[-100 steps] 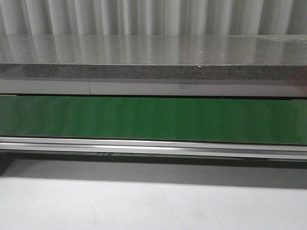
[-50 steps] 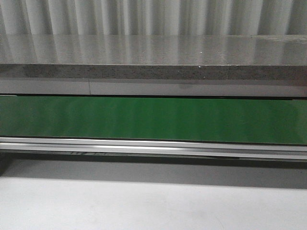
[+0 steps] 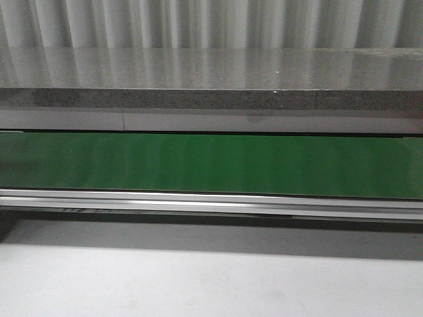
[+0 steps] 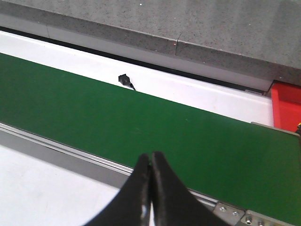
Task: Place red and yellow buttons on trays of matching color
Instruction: 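Set the red button on the green belt and open the left gripper, then grasp another yellow push button with the left gripper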
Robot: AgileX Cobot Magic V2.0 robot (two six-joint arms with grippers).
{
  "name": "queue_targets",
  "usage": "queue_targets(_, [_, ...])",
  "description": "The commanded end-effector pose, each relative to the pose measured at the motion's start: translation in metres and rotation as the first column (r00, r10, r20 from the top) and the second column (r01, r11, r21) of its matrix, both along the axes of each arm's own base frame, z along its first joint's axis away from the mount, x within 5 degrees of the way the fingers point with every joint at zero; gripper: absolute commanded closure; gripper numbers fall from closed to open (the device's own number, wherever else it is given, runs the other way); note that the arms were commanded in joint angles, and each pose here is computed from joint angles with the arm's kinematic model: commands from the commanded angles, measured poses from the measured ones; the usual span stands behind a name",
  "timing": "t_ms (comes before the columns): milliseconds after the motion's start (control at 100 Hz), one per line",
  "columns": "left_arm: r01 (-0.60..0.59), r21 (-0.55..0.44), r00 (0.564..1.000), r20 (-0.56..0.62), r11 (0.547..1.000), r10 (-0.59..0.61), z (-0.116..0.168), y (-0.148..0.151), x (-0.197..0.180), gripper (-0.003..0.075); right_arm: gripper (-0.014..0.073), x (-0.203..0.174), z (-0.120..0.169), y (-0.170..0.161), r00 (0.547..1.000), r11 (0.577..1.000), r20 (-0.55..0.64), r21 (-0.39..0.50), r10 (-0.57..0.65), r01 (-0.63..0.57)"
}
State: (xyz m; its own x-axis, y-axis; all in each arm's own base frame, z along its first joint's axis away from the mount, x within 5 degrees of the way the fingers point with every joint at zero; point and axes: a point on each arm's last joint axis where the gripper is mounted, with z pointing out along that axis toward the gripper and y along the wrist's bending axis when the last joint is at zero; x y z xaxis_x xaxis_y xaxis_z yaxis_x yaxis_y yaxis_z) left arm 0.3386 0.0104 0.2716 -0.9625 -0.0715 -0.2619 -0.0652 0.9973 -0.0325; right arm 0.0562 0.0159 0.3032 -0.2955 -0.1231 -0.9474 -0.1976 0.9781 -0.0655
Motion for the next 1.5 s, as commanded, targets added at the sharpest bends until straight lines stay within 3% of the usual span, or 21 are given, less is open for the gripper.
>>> queue_targets(0, [-0.002,-0.030,0.994,0.109,1.000,0.005,0.027,-0.004,0.000,0.0196,0.0660,0.002,0.012,-0.001,0.997,1.000,0.075,0.015,-0.013,0.012])
queue_targets(70, [-0.006,-0.061,0.990,0.138,0.998,0.015,0.032,-0.006,0.003,0.0136,0.0660,0.002,0.012,-0.001,0.997,1.000,0.075,0.015,-0.013,0.012])
queue_targets(210, [-0.009,-0.125,0.981,0.190,0.992,0.033,0.049,-0.011,0.006,0.0134,0.0660,0.002,0.012,-0.001,0.997,1.000,0.075,0.015,-0.013,0.012])
queue_targets(530, [-0.076,-0.078,0.988,0.128,0.994,0.085,0.059,0.009,-0.013,0.0134,0.0660,0.002,0.012,-0.001,0.997,1.000,0.075,0.015,-0.013,0.012])
queue_targets(1030, [-0.293,-0.069,0.951,-0.124,0.954,0.283,-0.022,0.061,-0.066,0.0134,0.0660,0.002,0.012,-0.001,0.997,1.000,0.075,0.015,-0.013,0.012])
queue_targets(1490, [-0.388,0.038,0.895,-0.225,0.921,0.386,-0.048,0.100,-0.098,0.0135,0.0660,0.002,0.012,-0.001,0.997,1.000,0.075,0.015,-0.013,0.012])
